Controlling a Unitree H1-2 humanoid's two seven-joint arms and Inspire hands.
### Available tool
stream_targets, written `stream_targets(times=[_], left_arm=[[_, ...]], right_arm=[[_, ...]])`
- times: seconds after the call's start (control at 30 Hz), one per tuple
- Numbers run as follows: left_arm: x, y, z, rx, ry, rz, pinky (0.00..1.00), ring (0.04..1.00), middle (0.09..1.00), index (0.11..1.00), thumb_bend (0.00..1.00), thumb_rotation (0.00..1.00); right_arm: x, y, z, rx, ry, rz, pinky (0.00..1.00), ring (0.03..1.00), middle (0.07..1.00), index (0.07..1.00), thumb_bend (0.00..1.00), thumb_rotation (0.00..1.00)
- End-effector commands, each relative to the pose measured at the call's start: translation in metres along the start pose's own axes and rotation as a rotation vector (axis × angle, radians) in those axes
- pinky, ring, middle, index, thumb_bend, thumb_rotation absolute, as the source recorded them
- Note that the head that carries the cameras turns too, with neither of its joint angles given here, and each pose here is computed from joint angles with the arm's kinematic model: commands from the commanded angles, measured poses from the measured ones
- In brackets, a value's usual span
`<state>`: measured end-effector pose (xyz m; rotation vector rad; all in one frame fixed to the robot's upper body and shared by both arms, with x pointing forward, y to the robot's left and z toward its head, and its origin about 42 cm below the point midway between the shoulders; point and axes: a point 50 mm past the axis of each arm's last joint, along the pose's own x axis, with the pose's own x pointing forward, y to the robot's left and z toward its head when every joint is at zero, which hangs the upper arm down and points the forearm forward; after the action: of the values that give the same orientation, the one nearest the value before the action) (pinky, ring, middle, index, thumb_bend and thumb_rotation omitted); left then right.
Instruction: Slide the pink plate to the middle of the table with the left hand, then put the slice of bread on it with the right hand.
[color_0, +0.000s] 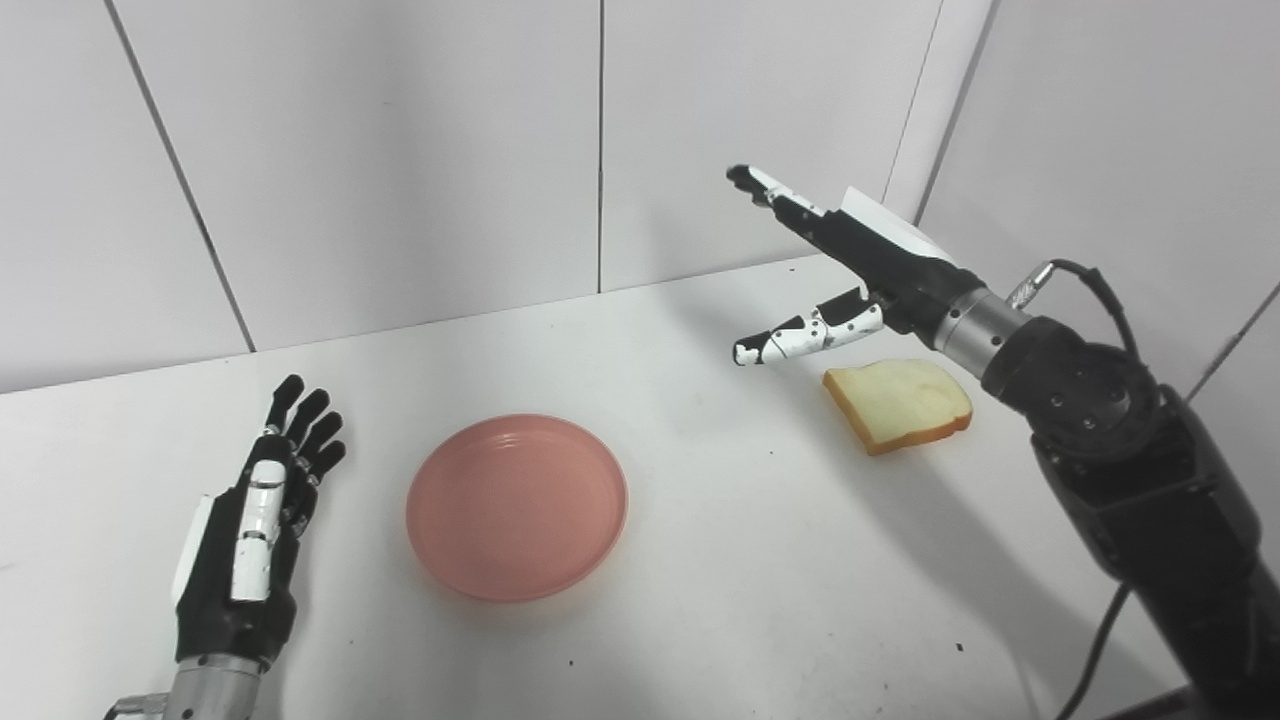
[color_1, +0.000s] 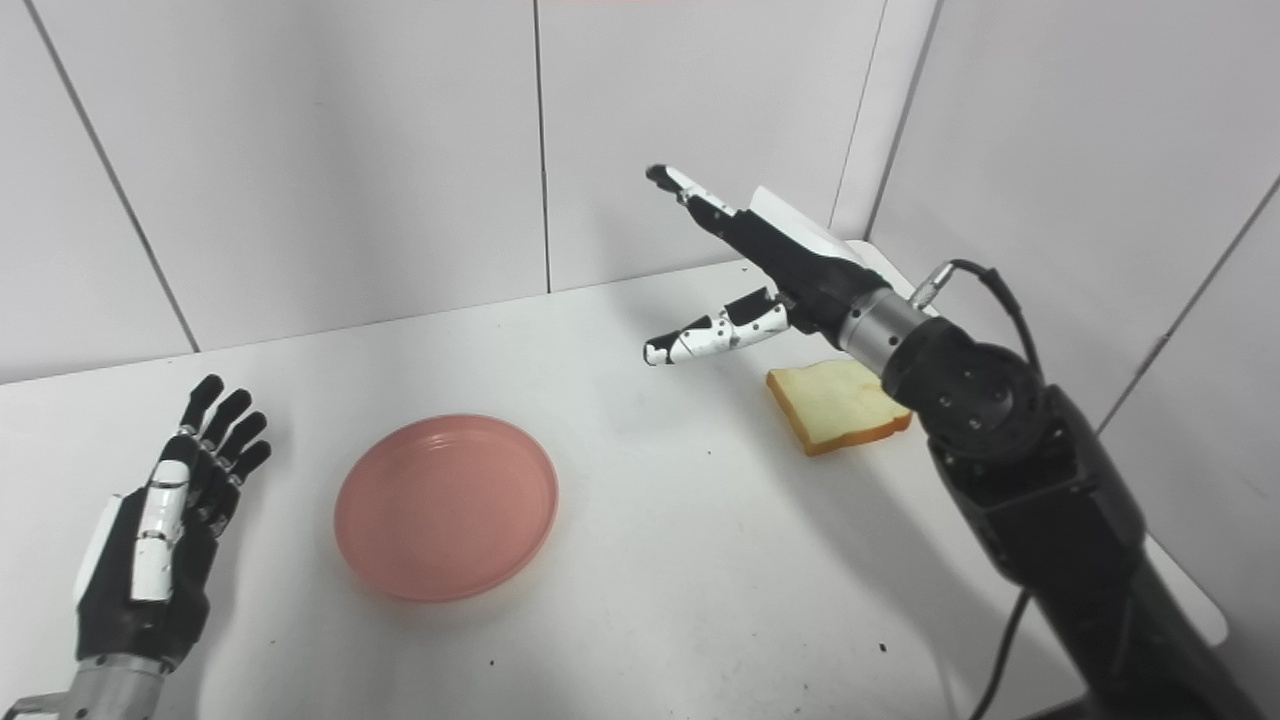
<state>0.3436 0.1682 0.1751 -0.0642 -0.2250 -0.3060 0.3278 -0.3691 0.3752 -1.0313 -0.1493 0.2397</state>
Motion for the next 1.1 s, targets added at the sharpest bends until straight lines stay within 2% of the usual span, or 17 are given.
stream_targets(times=[0.0,0.07,0.2,0.27,0.4,0.57,0.63,0.83,0.97,1.03,1.07], left_arm=[[0.003,0.003,0.017,0.023,-0.075,-0.010,0.92,0.934,0.952,0.946,0.46,1.00],[0.002,0.004,0.019,0.025,-0.079,-0.017,0.92,0.937,0.955,0.945,0.46,1.00],[0.000,0.007,0.023,0.024,-0.078,-0.020,0.92,0.939,0.958,0.949,0.47,1.00],[-0.001,0.009,0.023,0.022,-0.077,-0.020,0.93,0.942,0.960,0.956,0.48,1.00],[-0.001,0.014,0.021,0.017,-0.081,-0.020,0.92,0.940,0.960,0.954,0.48,1.00],[-0.002,0.018,0.019,0.020,-0.076,-0.009,0.92,0.935,0.951,0.935,0.49,1.00],[-0.002,0.019,0.018,0.018,-0.075,-0.011,0.92,0.942,0.955,0.935,0.48,1.00],[-0.003,0.020,0.020,0.009,-0.073,-0.017,0.93,0.944,0.961,0.944,0.47,1.00],[-0.004,0.021,0.021,0.006,-0.072,-0.021,0.93,0.941,0.961,0.946,0.46,1.00],[-0.005,0.021,0.020,0.004,-0.072,-0.012,0.92,0.934,0.955,0.940,0.46,1.00],[-0.005,0.021,0.020,0.004,-0.071,-0.008,0.92,0.930,0.952,0.936,0.47,1.00]], right_arm=[[-0.002,-0.029,0.003,-0.096,0.030,-0.017,0.97,1.000,1.000,1.000,1.00,0.29],[-0.004,-0.040,-0.005,-0.161,0.095,0.028,0.98,0.999,1.000,1.000,1.00,0.27],[-0.008,-0.056,-0.013,-0.289,0.213,0.085,0.88,0.967,0.996,1.000,1.00,0.28],[-0.006,-0.060,-0.017,-0.336,0.261,0.095,0.83,0.928,0.975,1.000,1.00,0.30],[0.003,-0.065,-0.029,-0.396,0.350,0.136,0.80,0.922,0.970,1.000,1.00,0.33],[0.004,-0.065,-0.045,-0.412,0.357,0.214,0.84,0.958,0.996,1.000,1.00,0.31],[0.003,-0.061,-0.051,-0.430,0.367,0.233,0.83,0.956,1.000,1.000,1.00,0.34],[0.004,-0.044,-0.063,-0.456,0.432,0.260,0.95,1.000,1.000,1.000,1.00,0.30],[0.010,-0.033,-0.070,-0.487,0.449,0.294,0.96,1.000,1.000,1.000,1.00,0.30],[0.013,-0.027,-0.072,-0.546,0.446,0.282,0.95,1.000,1.000,1.000,1.00,0.30],[0.015,-0.024,-0.073,-0.581,0.440,0.278,0.97,1.000,1.000,1.000,1.00,0.32]])
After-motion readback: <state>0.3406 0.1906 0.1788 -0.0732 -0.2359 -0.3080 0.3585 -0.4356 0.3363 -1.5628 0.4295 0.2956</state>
